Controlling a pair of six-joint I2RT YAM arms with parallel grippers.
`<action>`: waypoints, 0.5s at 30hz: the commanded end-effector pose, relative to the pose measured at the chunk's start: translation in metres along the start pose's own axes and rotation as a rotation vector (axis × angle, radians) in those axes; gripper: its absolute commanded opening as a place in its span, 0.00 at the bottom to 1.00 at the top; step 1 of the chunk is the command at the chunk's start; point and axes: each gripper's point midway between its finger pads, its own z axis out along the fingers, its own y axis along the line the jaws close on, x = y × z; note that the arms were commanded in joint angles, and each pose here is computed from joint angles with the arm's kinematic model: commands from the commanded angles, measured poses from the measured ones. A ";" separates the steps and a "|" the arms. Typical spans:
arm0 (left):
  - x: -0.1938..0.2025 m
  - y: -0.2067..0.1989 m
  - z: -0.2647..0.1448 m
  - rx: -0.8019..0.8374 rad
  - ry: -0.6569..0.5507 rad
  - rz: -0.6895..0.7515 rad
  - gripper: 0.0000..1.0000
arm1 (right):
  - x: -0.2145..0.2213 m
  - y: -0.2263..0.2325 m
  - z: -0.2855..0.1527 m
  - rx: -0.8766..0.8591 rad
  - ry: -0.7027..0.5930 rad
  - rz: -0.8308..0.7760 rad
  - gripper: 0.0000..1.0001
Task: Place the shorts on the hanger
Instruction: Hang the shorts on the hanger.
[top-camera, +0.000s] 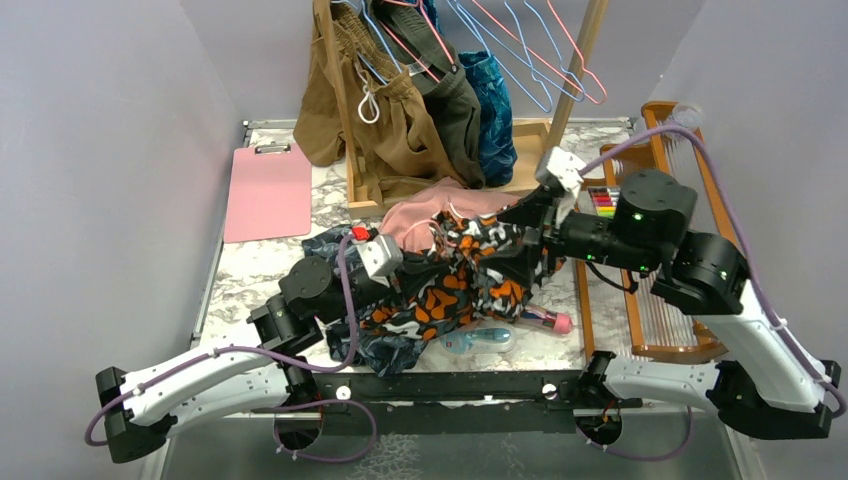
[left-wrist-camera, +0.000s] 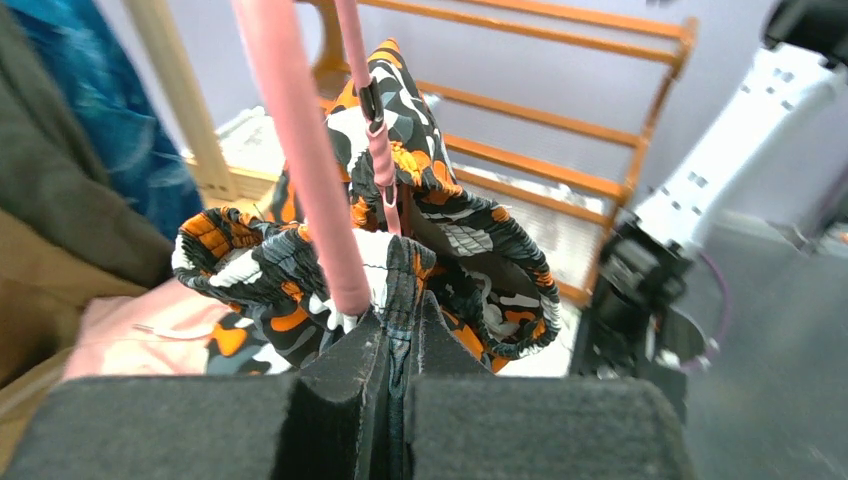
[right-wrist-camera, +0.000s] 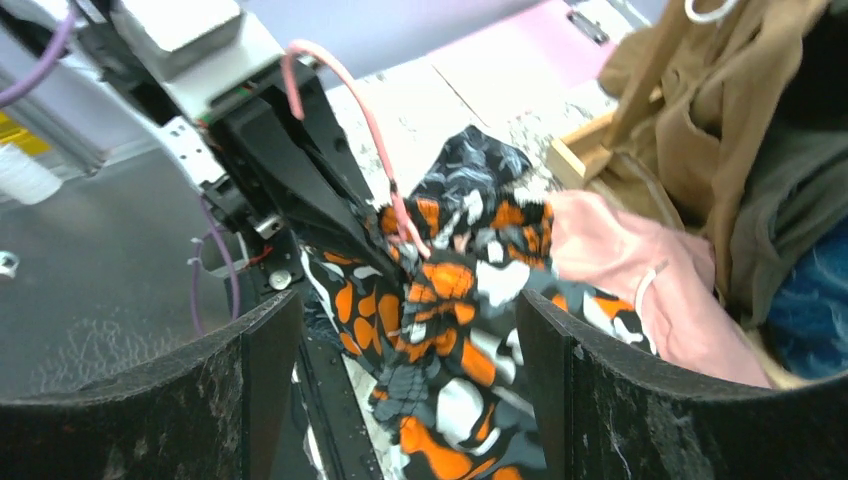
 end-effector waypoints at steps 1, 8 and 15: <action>-0.007 -0.041 -0.010 0.230 0.044 -0.005 0.00 | -0.020 0.026 -0.007 -0.156 -0.084 -0.099 0.80; -0.001 -0.055 -0.014 0.324 0.142 0.015 0.00 | -0.008 0.061 0.001 -0.388 -0.068 -0.121 0.73; -0.006 -0.058 -0.014 0.349 0.144 0.034 0.00 | 0.014 0.070 0.016 -0.463 -0.011 -0.065 0.65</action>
